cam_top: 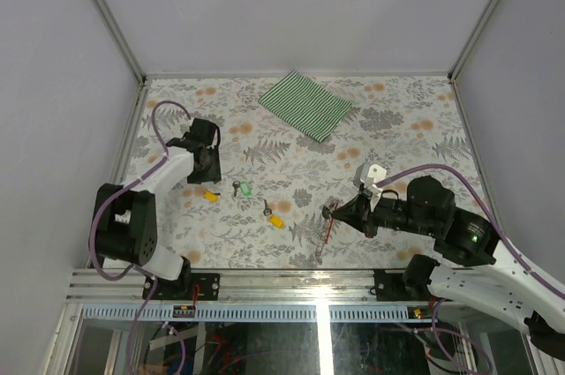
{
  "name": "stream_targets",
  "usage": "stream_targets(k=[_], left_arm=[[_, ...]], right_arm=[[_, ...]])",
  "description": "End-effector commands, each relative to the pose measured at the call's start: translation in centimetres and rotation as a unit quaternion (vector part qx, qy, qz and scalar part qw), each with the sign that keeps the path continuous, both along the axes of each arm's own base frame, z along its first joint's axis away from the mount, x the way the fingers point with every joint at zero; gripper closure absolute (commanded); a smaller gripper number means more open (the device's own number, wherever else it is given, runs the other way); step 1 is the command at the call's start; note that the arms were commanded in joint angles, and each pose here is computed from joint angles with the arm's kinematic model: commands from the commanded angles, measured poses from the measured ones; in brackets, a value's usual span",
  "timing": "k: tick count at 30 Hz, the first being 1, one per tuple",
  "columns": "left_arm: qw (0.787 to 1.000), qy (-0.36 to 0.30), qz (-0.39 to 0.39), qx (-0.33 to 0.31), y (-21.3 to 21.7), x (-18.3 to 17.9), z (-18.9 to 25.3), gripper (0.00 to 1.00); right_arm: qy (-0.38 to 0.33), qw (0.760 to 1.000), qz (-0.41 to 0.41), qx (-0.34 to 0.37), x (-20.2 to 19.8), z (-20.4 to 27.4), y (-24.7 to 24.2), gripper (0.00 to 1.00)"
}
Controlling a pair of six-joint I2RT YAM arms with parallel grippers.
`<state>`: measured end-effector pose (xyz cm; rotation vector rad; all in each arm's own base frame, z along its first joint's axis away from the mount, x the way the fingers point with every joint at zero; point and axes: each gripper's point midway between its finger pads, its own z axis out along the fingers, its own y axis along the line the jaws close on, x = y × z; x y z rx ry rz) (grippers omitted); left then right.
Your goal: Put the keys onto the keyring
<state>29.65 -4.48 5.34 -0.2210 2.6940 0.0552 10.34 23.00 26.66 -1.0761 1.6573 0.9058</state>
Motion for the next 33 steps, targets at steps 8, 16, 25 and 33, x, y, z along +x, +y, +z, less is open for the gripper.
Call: stream_targets(k=[8, 16, 25, 33], left_arm=[[0.992, 0.101, -0.035, 0.066, 2.0, -1.3, -2.1, 0.59], [0.989, 0.115, -0.035, 0.080, 2.9, -1.3, -2.6, 0.66], [0.990, 0.117, -0.047, 0.061, 2.3, -0.6, -3.3, 0.72], [0.989, 0.128, -0.051, 0.054, 2.0, -0.7, -3.9, 0.75]], right_arm=[[-0.010, 0.999, 0.018, 0.044, -0.5, 2.0, 0.9, 1.00], [-0.005, 0.999, 0.022, 0.043, -0.5, 1.7, 1.2, 1.00], [0.002, 0.999, 0.024, 0.045, -0.5, 1.6, 1.4, 1.00], [0.003, 0.999, 0.023, 0.044, -0.5, 1.5, 1.4, 1.00]])
